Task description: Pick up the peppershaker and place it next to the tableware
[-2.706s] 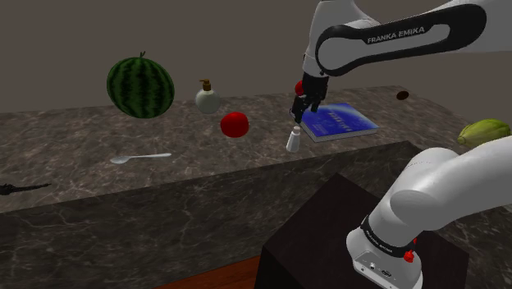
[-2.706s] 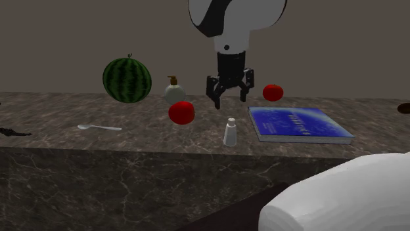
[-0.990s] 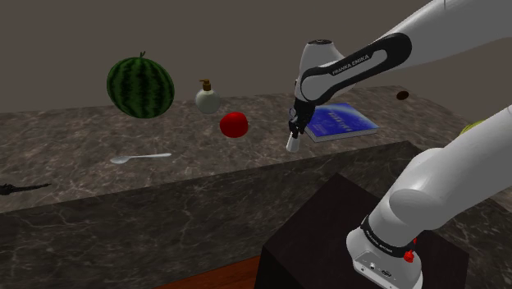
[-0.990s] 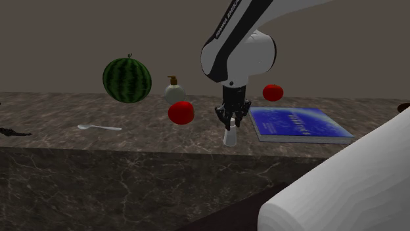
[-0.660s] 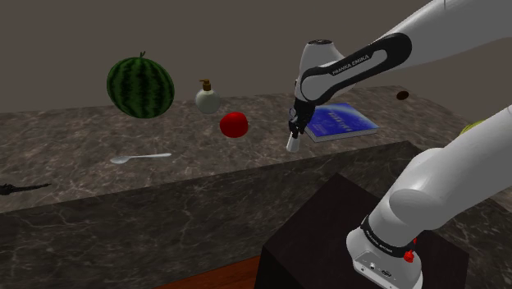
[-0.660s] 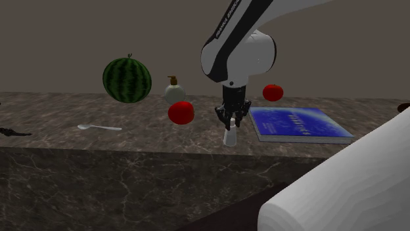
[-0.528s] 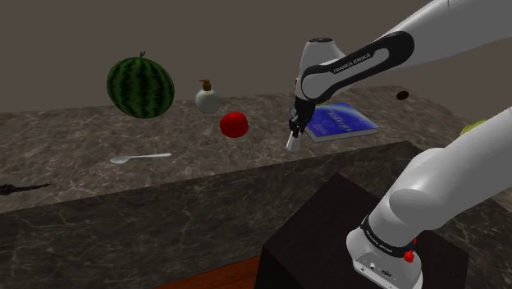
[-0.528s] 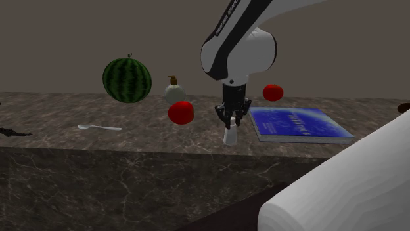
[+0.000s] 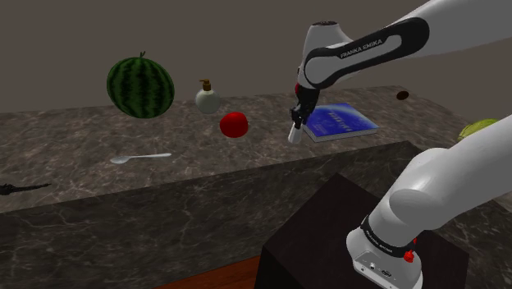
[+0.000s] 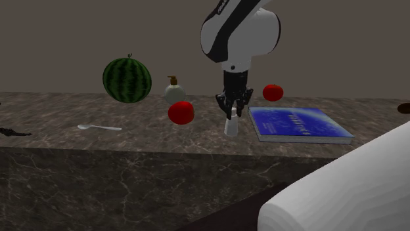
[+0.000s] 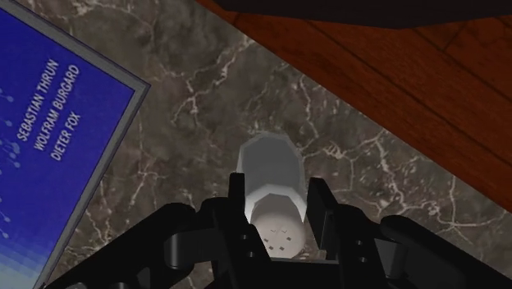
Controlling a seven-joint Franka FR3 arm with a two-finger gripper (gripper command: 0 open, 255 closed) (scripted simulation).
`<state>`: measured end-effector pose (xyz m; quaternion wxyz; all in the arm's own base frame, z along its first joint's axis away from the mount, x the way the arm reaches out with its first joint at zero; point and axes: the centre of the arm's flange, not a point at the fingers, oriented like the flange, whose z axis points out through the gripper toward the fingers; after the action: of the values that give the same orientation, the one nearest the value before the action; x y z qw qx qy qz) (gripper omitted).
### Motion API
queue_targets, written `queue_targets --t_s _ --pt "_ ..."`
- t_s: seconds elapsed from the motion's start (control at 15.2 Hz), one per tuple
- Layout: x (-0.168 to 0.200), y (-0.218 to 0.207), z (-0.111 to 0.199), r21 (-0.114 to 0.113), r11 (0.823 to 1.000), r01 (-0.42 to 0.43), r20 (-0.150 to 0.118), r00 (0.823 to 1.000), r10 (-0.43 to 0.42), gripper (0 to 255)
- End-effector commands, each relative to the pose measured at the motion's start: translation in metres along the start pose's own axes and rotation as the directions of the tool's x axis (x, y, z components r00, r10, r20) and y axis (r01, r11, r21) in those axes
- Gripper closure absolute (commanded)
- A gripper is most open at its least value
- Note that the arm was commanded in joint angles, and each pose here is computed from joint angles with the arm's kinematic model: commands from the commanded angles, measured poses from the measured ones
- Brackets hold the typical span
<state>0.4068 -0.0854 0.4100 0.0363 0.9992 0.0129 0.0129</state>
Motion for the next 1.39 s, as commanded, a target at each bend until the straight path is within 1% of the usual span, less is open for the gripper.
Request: queue_targets --t_s 0.0,1.32 --pt "0.001 0.000 -0.011 0.000 1.000 0.000 0.000 1.000 0.000 255" --pt "0.003 0.008 -0.116 0.000 1.000 0.000 0.000 1.000 0.000 255"
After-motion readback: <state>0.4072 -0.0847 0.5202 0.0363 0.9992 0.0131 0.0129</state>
